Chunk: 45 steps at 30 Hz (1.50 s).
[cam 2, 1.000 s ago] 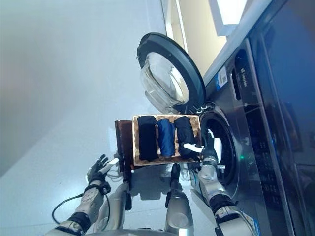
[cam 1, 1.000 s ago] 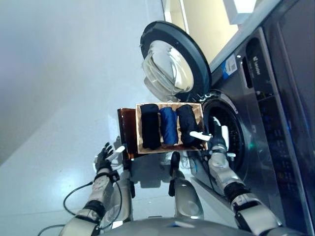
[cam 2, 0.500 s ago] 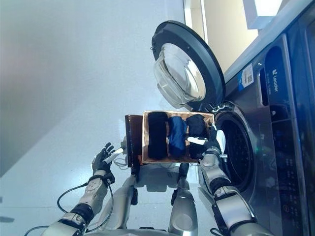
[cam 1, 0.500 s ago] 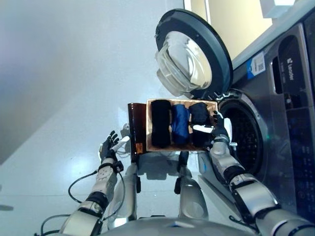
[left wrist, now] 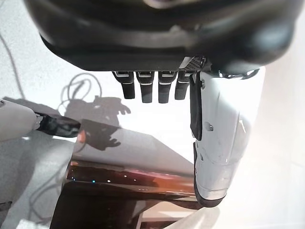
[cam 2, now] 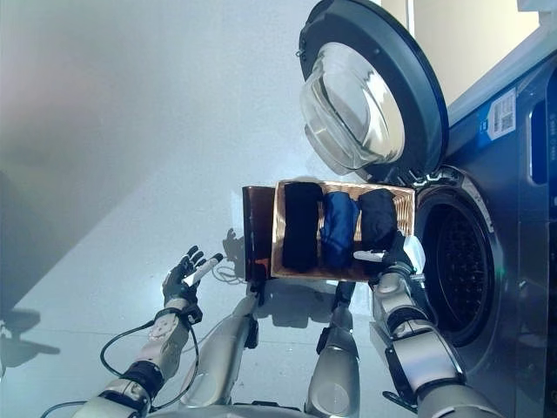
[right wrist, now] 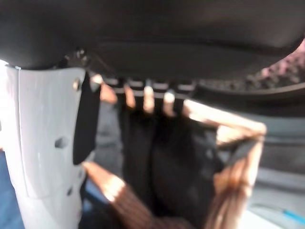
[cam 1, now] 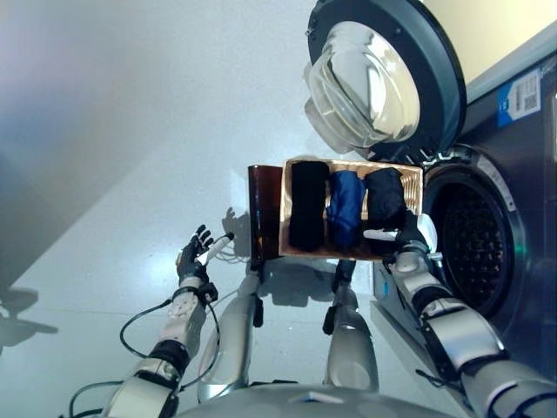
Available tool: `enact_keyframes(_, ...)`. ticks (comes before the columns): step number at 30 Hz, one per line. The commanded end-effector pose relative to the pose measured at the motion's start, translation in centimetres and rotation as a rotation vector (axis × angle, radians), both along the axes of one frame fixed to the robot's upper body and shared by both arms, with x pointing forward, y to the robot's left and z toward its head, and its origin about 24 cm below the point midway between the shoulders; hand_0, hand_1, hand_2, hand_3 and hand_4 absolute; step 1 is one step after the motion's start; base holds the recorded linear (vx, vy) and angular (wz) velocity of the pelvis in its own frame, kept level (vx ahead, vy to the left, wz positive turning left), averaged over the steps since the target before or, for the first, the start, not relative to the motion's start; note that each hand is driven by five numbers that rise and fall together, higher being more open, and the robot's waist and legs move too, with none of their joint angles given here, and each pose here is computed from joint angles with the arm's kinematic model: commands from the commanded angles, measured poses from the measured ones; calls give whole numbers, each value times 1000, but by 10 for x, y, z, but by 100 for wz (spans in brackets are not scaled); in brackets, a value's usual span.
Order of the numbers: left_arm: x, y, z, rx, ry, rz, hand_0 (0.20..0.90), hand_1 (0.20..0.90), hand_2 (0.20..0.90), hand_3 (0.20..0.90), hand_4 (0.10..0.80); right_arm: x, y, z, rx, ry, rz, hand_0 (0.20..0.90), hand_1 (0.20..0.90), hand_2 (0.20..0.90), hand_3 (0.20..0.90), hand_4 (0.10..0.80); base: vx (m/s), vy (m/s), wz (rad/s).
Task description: Pick up the clothes and place them into the washing machine
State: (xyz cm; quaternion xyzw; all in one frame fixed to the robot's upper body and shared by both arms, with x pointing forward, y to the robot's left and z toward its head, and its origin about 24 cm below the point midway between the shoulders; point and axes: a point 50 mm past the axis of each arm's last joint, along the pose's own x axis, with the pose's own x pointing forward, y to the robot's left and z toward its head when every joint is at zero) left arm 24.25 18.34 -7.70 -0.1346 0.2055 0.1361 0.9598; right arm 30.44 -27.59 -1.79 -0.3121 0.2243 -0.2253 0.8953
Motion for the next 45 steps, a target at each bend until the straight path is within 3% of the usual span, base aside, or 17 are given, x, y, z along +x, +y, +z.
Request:
enact_keyframes(1,1,6,10,24,-82,3,900,900,900,900,800,14,-23,34,-121,-88,-2,900,900,900,900,800,0,0,0)
enact_keyframes(30,1,-3,54,-72,-331,-115,900,900,900,900,800,27,-54,74,-337,-18,19,900,900,900,900,800,-10,20,5)
enact_keyframes(31,1,-4,54,-72,-334,-124,900,900,900,900,800,26,-55,73,-350,-5,23,661,661,661,661,629,-17,44,9)
enact_keyframes(32,1,-4,55,-70,-335,-130,900,900,900,900,800,26,-56,74,-368,7,25,527,527,527,527,533,-12,34,4)
enact_keyframes(33,1,-5,54,-70,-332,-136,900,900,900,900,800,26,-57,75,-378,12,24,200,200,200,200,300,-14,31,-1)
enact_keyframes(45,8,-8,48,-45,-298,-111,900,900,900,900,800,25,-52,68,-362,-4,-4,200,200,200,200,300,1,-3,1)
